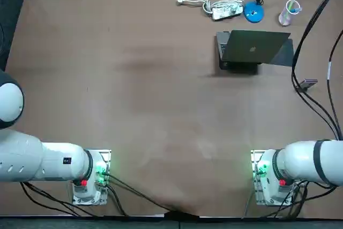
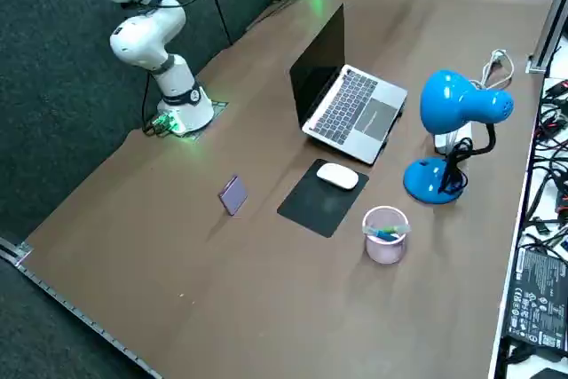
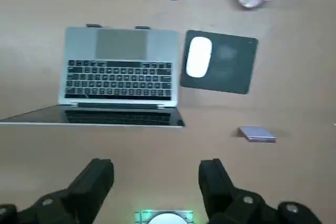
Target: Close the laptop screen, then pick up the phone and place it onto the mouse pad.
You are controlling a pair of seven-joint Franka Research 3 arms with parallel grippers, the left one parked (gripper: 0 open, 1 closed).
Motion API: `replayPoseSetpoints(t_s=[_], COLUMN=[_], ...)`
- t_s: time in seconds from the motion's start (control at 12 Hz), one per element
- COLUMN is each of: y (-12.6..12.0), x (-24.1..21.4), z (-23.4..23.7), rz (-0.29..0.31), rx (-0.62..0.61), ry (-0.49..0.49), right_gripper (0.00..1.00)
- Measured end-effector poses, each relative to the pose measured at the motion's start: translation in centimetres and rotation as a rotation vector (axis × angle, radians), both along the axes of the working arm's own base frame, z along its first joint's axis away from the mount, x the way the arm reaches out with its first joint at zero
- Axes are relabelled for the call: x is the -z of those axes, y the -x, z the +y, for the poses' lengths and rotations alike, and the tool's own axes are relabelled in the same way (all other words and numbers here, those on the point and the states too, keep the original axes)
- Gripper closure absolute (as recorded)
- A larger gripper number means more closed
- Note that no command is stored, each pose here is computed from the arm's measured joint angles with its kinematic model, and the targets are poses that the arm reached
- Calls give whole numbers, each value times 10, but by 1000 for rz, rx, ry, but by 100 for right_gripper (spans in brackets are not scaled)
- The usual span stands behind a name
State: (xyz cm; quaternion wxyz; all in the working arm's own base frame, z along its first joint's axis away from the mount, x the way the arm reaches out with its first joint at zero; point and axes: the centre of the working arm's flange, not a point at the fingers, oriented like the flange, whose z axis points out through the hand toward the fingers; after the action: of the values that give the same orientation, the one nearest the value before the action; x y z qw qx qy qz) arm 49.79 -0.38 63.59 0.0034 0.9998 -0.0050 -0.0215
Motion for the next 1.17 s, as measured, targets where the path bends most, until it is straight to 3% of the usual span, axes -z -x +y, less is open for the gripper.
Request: replayPoseSetpoints(t_s=[0.67,0.75,1.17], y=[-8,-6,3], x=[48,66,110], z=[55,57,66], rz=[142,165,218], rx=[-78,-79,-83], ry=[-87,-92,-91], right_gripper=[4,27,92])
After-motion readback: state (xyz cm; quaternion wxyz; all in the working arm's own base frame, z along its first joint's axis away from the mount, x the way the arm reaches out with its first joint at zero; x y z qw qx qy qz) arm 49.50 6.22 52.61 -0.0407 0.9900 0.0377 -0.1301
